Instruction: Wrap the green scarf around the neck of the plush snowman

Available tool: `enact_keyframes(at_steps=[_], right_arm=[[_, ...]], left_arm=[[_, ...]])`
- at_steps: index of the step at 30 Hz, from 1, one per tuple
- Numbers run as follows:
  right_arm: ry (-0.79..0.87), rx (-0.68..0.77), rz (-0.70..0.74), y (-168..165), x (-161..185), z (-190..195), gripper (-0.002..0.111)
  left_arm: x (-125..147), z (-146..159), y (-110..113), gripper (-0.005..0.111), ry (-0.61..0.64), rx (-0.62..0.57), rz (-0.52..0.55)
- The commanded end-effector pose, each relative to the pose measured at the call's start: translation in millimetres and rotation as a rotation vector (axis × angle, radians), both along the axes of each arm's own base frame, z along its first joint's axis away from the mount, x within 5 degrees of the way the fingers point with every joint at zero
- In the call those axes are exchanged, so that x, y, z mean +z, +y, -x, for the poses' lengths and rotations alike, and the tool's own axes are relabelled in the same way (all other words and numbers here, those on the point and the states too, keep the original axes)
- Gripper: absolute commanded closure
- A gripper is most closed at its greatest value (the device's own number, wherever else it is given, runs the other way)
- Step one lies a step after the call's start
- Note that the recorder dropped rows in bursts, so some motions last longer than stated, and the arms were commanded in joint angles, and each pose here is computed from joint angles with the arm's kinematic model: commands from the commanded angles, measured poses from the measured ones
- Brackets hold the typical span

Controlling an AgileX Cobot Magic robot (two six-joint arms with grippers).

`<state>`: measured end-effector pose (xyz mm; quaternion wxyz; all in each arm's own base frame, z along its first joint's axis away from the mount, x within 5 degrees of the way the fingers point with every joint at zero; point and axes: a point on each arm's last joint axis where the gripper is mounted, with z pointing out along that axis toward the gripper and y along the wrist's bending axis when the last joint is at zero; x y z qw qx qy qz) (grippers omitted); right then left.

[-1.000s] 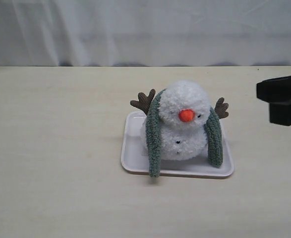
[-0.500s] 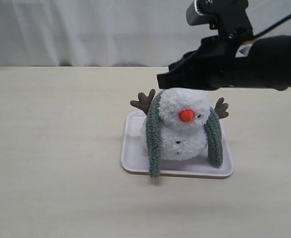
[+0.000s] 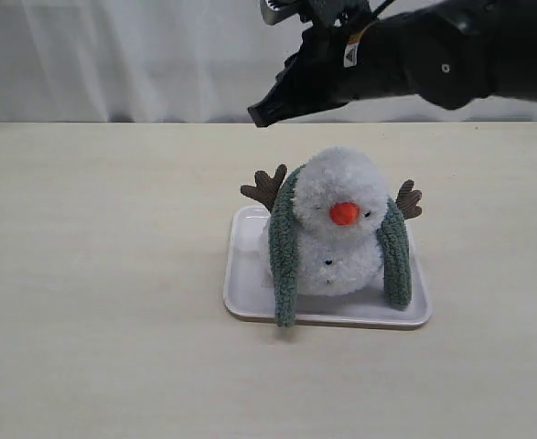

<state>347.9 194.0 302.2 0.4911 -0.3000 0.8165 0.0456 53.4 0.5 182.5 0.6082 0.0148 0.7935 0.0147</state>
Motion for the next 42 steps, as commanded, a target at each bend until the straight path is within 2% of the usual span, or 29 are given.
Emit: enact_keyframes(at_steps=[1, 3, 5, 8, 12, 16, 20, 23, 29, 42], right_arm=[[-0.032, -0.269, 0.189, -28, 24, -16, 0.104], [-0.017, -0.503, 0.225, -46, 31, -17, 0.104], [0.022, -0.572, 0.267, -53, 32, -14, 0.104], [0.137, -0.503, 0.285, -48, 31, -10, 0.104], [0.304, -0.342, 0.157, -27, 32, -4, 0.104], [0.365, -0.249, 0.106, -7, 26, -1, 0.104], [0.405, -0.207, 0.147, 14, 5, -1, 0.104], [0.433, -0.185, 0.180, 27, -12, -2, 0.104], [0.498, -0.228, 0.220, 31, -41, -10, 0.104], [0.579, -0.235, 0.262, 37, -78, -17, 0.104]], left_arm=[[1, 0, 0, 0.107, -0.016, 0.000, 0.003], [1, 0, 0, 0.107, -0.016, 0.000, 0.003], [1, 0, 0, 0.107, -0.016, 0.000, 0.003], [1, 0, 0, 0.107, -0.016, 0.000, 0.003], [1, 0, 0, 0.107, -0.016, 0.000, 0.003], [1, 0, 0, 0.107, -0.016, 0.000, 0.003], [1, 0, 0, 0.107, -0.016, 0.000, 0.003], [0, 0, 0, 0.107, -0.012, 0.000, 0.003], [0, 0, 0, 0.107, -0.012, 0.000, 0.003], [0, 0, 0, 0.107, -0.012, 0.000, 0.003]])
